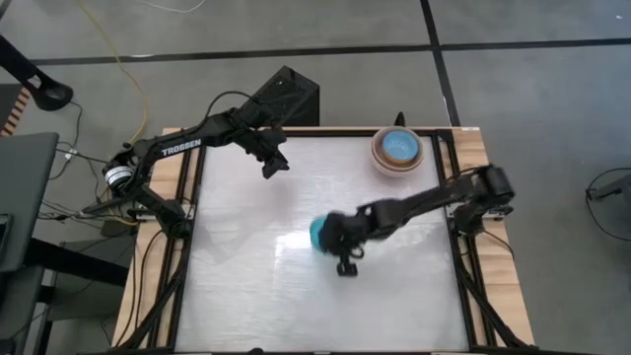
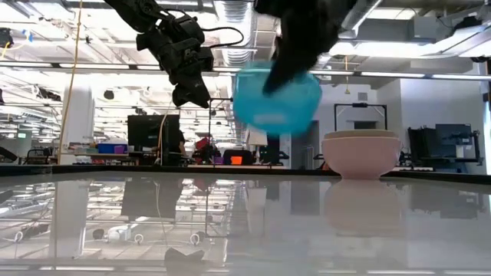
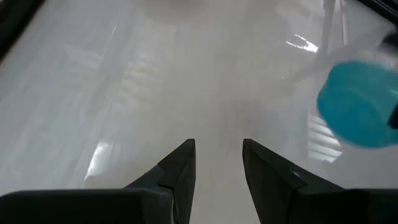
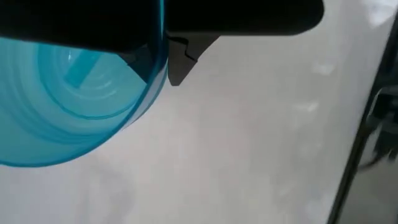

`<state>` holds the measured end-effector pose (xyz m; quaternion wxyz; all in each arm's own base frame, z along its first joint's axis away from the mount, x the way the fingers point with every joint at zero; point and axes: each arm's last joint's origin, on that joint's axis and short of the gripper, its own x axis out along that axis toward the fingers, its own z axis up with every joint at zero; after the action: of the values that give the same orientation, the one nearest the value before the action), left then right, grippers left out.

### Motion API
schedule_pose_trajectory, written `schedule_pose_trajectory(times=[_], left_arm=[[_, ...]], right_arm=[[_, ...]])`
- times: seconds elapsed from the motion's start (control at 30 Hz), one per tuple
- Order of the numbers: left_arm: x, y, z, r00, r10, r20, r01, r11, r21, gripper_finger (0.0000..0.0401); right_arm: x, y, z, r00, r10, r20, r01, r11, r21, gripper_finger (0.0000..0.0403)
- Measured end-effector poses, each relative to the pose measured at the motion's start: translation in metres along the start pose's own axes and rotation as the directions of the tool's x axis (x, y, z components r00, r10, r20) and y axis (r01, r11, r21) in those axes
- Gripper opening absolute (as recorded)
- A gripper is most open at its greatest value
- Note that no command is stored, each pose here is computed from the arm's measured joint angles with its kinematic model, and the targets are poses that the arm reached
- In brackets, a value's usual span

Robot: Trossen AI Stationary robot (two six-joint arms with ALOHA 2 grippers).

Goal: Nest bowls inside each other
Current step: Stack the transparent blue bowl on top of the blue bowl

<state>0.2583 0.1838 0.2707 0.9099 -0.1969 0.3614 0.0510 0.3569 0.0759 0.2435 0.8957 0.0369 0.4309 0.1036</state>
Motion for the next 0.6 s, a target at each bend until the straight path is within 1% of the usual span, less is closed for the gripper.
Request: schedule_pose_trajectory(times=[0.13, 0.23, 0.4, 0.5, 0.6], left_arm=[[0.0, 0.0, 0.002, 1.0, 0.005, 0.015, -0.006, 1.0, 0.008, 0.0121], [0.0, 0.0, 0.003, 0.999, 0.008, 0.031, -0.008, 1.0, 0.013, 0.0121], [0.0, 0.0, 0.006, 0.999, 0.02, 0.049, -0.021, 1.0, 0.021, 0.0121], [0.001, 0.0, 0.006, 0.998, 0.031, 0.047, -0.032, 0.999, 0.021, 0.0121], [0.001, -0.001, 0.006, 0.998, 0.028, 0.048, -0.029, 0.999, 0.021, 0.0121]], right_arm=[[-0.054, -0.027, 0.008, 0.987, -0.14, 0.084, 0.134, 0.989, 0.069, 0.0001], [-0.09, -0.052, 0.003, 0.962, -0.265, 0.066, 0.254, 0.957, 0.144, 0.0001], [-0.14, -0.097, -0.017, 0.898, -0.439, -0.023, 0.428, 0.862, 0.271, 0.0], [-0.16, -0.124, -0.029, 0.863, -0.501, -0.068, 0.494, 0.806, 0.327, 0.0], [-0.172, -0.149, -0.04, 0.83, -0.544, -0.123, 0.546, 0.75, 0.373, 0.0]])
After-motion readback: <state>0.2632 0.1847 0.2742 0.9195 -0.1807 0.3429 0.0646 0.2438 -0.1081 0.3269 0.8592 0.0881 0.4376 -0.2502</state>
